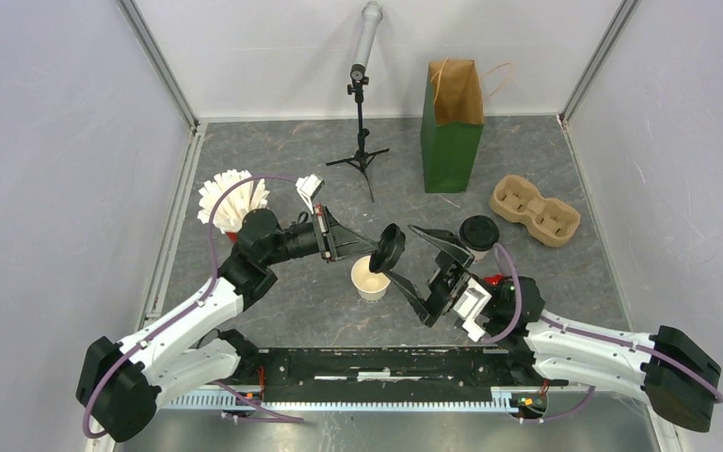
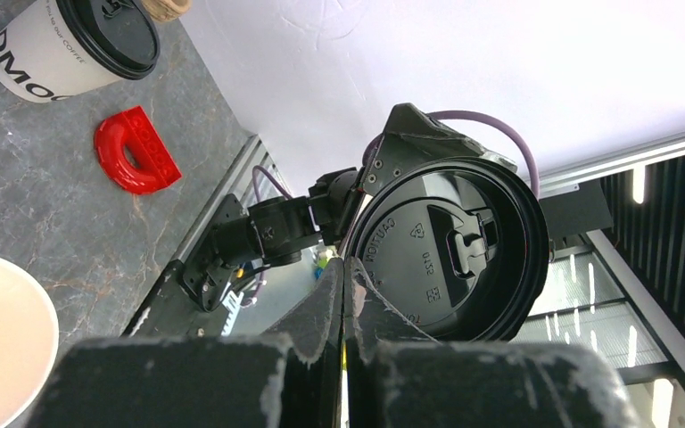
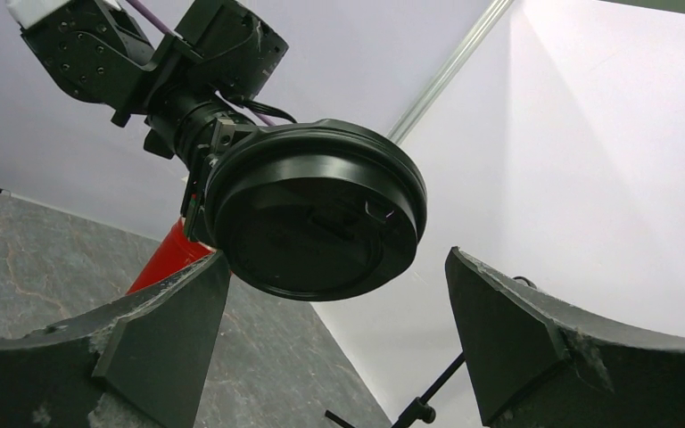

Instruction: Pack the takeout coffee

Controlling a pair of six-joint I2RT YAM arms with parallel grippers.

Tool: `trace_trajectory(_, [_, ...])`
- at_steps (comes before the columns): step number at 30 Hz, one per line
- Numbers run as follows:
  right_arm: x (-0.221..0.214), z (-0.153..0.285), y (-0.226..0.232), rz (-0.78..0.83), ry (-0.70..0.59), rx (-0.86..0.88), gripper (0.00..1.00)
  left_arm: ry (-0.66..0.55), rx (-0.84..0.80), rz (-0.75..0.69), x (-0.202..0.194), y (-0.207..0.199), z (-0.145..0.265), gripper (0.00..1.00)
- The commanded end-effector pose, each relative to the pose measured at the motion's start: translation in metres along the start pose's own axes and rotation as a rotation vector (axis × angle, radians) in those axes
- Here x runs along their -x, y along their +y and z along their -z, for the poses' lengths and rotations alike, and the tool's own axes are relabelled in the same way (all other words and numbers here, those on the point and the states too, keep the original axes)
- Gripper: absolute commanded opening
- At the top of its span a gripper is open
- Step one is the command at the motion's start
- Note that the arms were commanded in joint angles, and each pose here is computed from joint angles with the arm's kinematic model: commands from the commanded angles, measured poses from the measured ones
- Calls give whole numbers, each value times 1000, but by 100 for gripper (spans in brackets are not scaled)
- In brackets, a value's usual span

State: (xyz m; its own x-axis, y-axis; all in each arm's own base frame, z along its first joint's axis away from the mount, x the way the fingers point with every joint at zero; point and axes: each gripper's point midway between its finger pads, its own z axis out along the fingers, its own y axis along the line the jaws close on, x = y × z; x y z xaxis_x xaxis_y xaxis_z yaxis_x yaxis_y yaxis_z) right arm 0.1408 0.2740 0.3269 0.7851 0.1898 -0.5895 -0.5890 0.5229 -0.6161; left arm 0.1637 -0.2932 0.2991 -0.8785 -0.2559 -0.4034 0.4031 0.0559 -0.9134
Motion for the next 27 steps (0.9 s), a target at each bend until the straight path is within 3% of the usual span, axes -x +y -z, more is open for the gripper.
trace_trajectory(1, [27,-13,-28,45,-88,-93,98,-37,-49,5,8,-13,-2,2])
trace_trajectory(15, [25,-20,-19,59,-88,-67,98,-41,-47,16,7,-11,-4,2])
trace_trajectory(27, [24,-18,-19,25,-93,-91,87,-52,-47,26,6,-10,-2,2])
